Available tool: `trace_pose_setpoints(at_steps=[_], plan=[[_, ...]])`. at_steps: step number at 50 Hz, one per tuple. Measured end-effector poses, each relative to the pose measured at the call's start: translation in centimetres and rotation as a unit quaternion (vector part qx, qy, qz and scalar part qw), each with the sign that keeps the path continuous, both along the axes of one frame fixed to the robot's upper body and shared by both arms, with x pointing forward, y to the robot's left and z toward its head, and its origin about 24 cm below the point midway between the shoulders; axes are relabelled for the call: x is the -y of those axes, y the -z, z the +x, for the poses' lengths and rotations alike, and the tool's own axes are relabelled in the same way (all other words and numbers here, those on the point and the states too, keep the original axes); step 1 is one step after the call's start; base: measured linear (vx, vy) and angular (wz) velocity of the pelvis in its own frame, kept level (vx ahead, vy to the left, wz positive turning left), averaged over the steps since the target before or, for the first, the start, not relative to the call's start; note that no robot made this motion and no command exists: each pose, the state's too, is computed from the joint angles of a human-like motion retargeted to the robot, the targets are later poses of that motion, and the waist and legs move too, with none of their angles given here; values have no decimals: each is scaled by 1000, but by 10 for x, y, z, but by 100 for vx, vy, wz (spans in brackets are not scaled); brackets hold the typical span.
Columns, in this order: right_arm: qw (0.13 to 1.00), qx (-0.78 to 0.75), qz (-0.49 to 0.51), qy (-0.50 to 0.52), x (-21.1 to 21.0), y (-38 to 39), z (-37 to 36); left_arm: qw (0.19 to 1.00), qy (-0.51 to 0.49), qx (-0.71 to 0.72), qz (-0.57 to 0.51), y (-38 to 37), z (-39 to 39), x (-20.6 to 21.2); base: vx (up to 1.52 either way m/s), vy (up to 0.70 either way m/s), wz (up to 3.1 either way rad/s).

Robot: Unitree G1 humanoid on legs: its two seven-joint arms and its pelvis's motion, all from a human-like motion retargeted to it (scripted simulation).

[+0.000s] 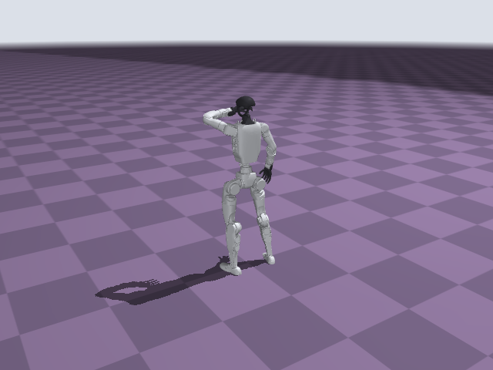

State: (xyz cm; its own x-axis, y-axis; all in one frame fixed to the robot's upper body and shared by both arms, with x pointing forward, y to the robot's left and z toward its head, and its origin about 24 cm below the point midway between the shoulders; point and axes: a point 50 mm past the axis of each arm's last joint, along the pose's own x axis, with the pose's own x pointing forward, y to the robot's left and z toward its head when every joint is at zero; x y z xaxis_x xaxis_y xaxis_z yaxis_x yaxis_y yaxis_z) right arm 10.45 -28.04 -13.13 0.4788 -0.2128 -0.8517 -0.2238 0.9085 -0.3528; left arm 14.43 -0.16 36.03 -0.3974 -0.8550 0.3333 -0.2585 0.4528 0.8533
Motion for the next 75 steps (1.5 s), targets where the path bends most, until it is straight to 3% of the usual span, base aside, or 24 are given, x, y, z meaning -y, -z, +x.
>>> trace_pose_setpoints(at_steps=[13,25,30,40,52,66,75], plan=[[996,84,-10,-12,4,-21,27,997,-40,-43,-47,8,2,-52,0,0,-12],[999,34,-16,-7,13,-14,11,999,-18,19,21,1,4,8,1,0,18],[999,39,-31,-20,16,-17,17,998,-37,7,41,7,6,-6,1,0,-13],[997,75,-26,2,14,-22,19,996,-77,-35,-35,3,10,-53,1,-1,-15],[1000,5,-7,-1,5,-4,-4,999,1,-33,27,4,3,9,0,1,18],[996,81,-16,-16,3,-21,29,995,-52,-72,-38,5,8,-49,0,0,-17],[999,33,-1,-21,-2,-9,10,1000,-20,-2,-22,-6,5,-8,0,0,18]])
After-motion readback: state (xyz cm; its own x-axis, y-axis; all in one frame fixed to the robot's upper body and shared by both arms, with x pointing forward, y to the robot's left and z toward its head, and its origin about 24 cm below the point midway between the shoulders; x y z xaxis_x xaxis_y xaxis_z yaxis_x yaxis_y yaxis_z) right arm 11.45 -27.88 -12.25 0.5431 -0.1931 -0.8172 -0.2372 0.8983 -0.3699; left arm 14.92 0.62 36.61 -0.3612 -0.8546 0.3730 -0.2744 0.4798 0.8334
